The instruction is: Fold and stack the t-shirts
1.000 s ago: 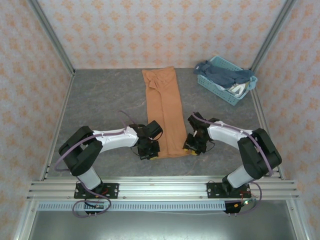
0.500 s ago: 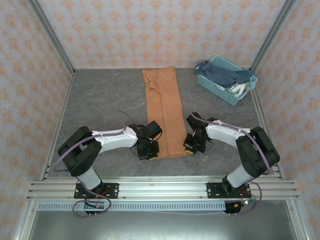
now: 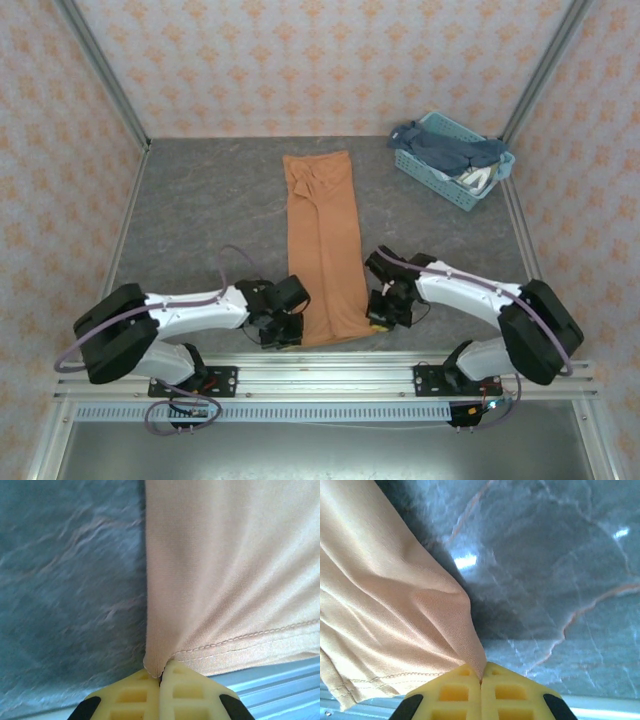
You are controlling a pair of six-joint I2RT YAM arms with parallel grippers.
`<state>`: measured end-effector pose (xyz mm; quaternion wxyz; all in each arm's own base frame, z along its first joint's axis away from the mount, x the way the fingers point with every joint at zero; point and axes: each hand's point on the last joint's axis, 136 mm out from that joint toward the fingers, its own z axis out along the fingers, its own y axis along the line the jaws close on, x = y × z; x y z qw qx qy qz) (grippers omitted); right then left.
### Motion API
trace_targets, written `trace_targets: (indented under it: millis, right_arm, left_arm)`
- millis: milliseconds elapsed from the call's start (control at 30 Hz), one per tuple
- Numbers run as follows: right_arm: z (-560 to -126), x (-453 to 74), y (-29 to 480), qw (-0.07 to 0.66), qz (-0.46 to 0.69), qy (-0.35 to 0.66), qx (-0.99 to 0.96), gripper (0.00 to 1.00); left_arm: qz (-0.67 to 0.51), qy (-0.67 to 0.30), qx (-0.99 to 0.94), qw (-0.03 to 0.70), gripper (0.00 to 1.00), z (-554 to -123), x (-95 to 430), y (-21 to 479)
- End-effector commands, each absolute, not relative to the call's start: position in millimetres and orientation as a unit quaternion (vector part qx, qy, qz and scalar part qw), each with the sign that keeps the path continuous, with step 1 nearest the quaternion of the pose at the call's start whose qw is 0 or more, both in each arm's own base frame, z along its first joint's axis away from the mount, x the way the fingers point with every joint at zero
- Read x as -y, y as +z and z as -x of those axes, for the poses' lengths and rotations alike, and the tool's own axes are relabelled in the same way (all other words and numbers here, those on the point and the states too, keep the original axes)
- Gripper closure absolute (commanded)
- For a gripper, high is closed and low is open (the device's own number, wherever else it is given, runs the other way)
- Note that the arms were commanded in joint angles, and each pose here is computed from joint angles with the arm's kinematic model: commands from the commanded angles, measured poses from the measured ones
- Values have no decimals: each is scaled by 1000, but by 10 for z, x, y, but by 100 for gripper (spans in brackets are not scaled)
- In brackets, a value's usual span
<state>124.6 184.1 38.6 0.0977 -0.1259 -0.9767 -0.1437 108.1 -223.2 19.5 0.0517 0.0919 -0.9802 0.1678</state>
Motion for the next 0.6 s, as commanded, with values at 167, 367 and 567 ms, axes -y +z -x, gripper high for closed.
trace_targets:
  millis: [167,367,567]
  right_arm:
    - [-1506,-1938,936,51,167,-155,972,100]
    - [-1894,-1998,1261,0,177,-138,974,100]
    - [-2416,-2150,1494,-32,175,-143,973,100]
  left_arm:
    - [-150,194,968,-51,100,-1559,2208,797]
    - [-193,231,949,-90,100,-2024,2157,1231]
    - [-197,240,946,-96,100,-2513,2172,1412]
